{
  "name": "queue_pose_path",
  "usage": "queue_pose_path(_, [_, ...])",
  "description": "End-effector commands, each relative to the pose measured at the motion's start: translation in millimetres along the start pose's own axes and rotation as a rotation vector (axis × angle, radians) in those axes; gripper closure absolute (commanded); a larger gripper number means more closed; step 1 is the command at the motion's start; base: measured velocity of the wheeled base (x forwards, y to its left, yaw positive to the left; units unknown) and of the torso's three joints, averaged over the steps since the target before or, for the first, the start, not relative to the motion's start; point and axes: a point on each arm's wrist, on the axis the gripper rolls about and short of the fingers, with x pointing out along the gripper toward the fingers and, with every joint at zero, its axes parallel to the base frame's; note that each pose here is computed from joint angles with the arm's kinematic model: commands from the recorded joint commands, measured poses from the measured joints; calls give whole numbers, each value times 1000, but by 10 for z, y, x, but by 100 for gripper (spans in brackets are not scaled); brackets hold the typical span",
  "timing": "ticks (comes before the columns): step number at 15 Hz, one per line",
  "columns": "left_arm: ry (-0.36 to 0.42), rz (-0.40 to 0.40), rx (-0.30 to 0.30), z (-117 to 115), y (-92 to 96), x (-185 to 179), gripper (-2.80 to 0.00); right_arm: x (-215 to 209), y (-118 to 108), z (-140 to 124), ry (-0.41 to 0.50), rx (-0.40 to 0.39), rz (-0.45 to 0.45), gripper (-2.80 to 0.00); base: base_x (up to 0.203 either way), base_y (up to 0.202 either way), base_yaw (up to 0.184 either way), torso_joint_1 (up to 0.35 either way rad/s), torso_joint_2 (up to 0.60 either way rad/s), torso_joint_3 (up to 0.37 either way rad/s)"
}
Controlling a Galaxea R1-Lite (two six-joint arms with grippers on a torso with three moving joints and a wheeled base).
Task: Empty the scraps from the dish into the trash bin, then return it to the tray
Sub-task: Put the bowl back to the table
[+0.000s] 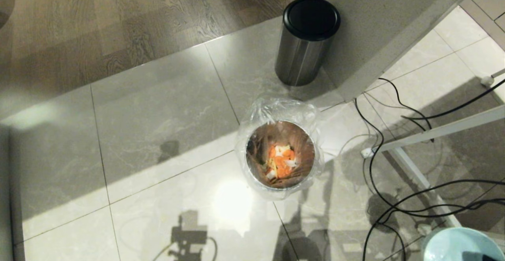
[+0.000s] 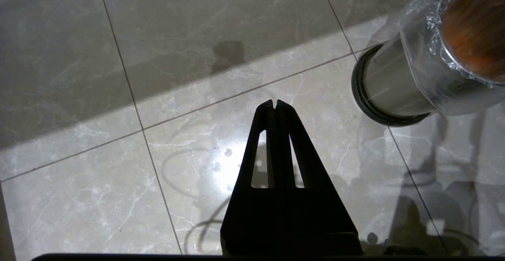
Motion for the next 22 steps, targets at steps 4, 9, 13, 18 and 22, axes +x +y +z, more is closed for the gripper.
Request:
queue_pose_path(4, [0,0,-1,1,0,1,0,-348,-24,-263,-221,-21,31,0,0,0,0,0,0,0])
queue_pose_path(9, [0,0,-1,1,0,1,0,-494,-37,-371,-414,-5,78,0,0,0,0,0,0,0])
queue_pose_path(13, [0,0,-1,1,0,1,0,-563,-47,-431,-523,4,93,0,0,0,0,0,0,0])
queue_pose_path(18, [0,0,-1,1,0,0,0,-579,-49,-435,-550,5,91,0,0,0,0,0,0,0])
queue_pose_path(22, [0,0,-1,1,0,1,0,-579,-49,-435,-550,5,91,0,0,0,0,0,0,0])
